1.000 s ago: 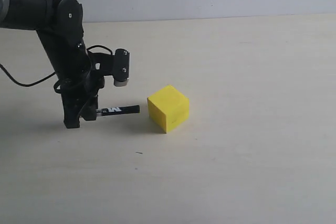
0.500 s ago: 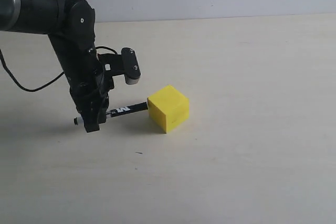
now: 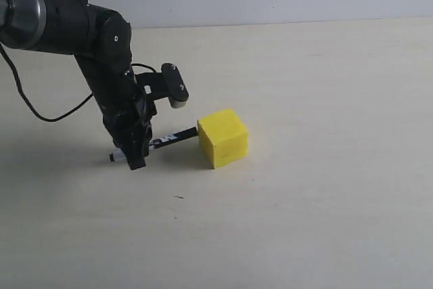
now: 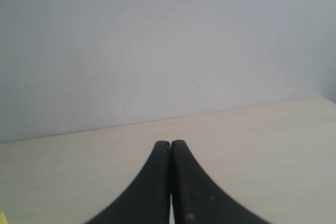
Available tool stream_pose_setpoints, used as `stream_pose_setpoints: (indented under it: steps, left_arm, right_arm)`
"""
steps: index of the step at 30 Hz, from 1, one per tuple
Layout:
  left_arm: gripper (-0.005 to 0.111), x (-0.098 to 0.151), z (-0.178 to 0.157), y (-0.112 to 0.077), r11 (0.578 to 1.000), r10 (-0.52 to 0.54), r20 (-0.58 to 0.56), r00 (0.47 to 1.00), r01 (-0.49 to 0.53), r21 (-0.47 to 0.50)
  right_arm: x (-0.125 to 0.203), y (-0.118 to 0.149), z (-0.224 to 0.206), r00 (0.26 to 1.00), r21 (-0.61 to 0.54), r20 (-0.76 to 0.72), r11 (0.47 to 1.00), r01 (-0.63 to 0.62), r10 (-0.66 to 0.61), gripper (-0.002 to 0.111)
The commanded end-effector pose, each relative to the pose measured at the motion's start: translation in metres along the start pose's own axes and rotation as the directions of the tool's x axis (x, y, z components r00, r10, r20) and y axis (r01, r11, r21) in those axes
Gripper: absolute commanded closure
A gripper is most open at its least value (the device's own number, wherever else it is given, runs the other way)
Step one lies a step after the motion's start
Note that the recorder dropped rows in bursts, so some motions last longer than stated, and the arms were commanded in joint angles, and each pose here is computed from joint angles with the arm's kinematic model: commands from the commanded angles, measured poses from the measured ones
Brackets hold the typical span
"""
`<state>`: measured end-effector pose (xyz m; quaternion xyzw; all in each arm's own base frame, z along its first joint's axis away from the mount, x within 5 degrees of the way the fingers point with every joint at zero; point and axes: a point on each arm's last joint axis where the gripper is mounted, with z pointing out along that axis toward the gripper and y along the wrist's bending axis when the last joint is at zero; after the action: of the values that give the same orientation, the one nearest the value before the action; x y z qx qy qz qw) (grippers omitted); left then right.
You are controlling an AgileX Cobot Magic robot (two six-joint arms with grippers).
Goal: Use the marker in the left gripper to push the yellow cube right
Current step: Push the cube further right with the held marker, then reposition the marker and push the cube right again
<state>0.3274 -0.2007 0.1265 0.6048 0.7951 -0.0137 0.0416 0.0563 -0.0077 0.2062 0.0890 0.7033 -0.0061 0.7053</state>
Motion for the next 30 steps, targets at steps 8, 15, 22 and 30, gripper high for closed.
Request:
stream_pose_setpoints:
  steps: [8,15,22,30]
  left_arm:
    - [0.107,-0.002,-0.016,0.011,0.993,0.107,-0.077,0.991,-0.111,-0.049]
    - [0.107,0.002,-0.016,0.01,0.95,0.309,-0.13,0.942,-0.313,-0.012]
    - [0.107,-0.02,-0.023,0.014,0.944,0.329,0.002,0.944,-0.329,-0.034]
    - [0.107,-0.054,-0.015,0.002,0.915,0.401,0.006,0.916,-0.401,-0.043]
  right_arm:
    - [0.001,0.0,0.0,1.0,0.004,0.01,1.0,-0.004,0.004,0.108]
    - [0.001,0.0,0.0,1.0,0.004,0.01,1.0,-0.004,0.004,0.108]
    - [0.001,0.0,0.0,1.0,0.004,0.01,1.0,-0.004,0.004,0.108]
    - [0.001,0.0,0.0,1.0,0.004,0.01,1.0,-0.004,0.004,0.108]
